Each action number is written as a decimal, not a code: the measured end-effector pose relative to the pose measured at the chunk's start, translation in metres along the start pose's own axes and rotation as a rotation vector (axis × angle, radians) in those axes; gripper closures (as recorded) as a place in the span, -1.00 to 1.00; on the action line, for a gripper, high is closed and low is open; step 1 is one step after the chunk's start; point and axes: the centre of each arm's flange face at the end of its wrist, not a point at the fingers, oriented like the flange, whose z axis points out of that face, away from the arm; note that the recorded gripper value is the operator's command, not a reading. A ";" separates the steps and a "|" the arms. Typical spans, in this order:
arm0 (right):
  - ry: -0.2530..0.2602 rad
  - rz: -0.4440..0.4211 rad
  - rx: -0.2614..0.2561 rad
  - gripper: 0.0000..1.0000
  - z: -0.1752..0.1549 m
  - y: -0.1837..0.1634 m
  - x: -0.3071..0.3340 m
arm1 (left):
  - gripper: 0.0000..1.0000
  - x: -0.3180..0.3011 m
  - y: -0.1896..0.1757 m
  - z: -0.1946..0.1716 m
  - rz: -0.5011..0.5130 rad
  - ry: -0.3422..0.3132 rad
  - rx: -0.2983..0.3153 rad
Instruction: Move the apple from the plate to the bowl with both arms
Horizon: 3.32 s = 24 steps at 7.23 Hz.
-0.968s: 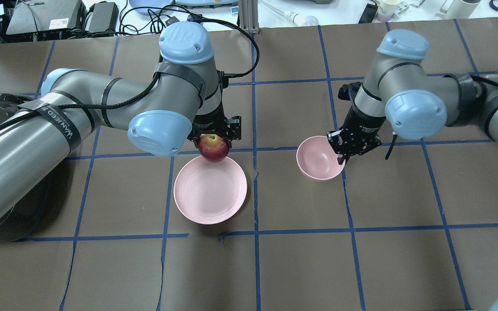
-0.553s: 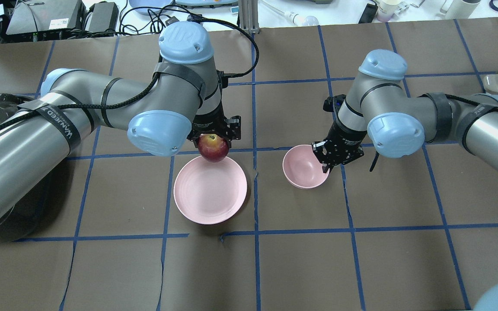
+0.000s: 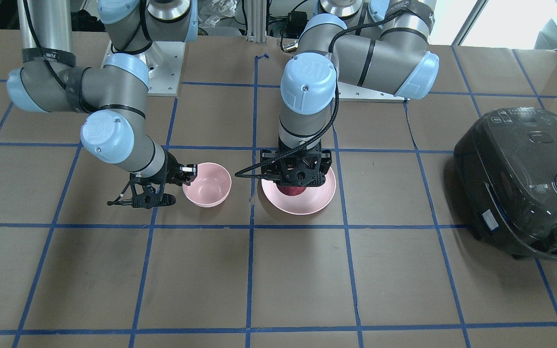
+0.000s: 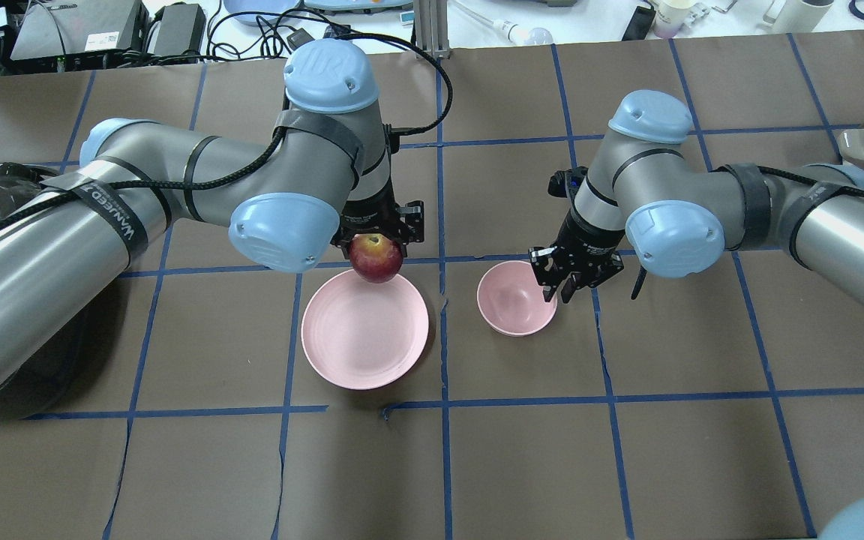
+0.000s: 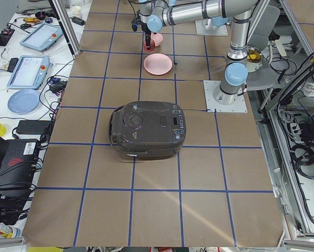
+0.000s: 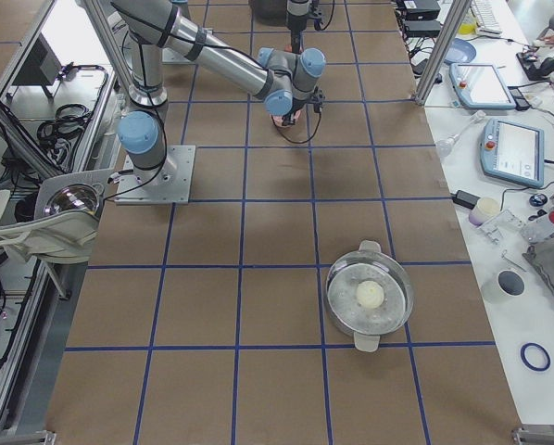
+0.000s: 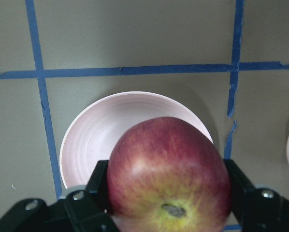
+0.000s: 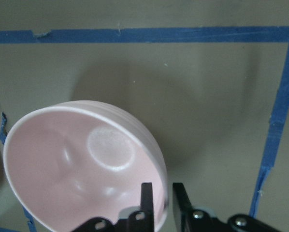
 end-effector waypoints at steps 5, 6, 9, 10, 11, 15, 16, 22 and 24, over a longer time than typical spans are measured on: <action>0.095 0.082 0.138 -1.00 -0.142 -0.017 0.101 | 0.27 0.091 0.021 0.000 -0.119 0.029 0.028; 0.124 0.088 0.142 -1.00 -0.162 -0.008 0.113 | 0.27 0.113 0.020 0.004 -0.134 0.035 0.031; 0.152 0.095 0.135 -1.00 -0.178 0.005 0.120 | 0.27 0.169 0.019 0.019 -0.179 0.049 0.028; 0.146 0.097 0.128 -1.00 -0.174 0.005 0.120 | 0.27 0.179 0.022 0.026 -0.185 0.048 0.015; 0.146 0.103 0.121 -1.00 -0.171 0.005 0.121 | 0.27 0.182 0.025 0.032 -0.185 0.040 0.002; 0.143 0.110 0.132 -1.00 -0.170 0.003 0.122 | 0.27 0.179 0.034 0.065 -0.168 0.012 -0.041; 0.142 0.110 0.135 -1.00 -0.172 0.003 0.121 | 0.27 0.181 0.033 0.071 -0.168 0.018 -0.049; 0.123 0.116 0.138 -1.00 -0.173 0.004 0.119 | -1.00 0.186 0.025 0.082 -0.161 0.040 -0.030; 0.091 0.130 0.140 -1.00 -0.171 0.003 0.117 | -1.00 0.185 0.026 0.069 -0.160 0.052 -0.014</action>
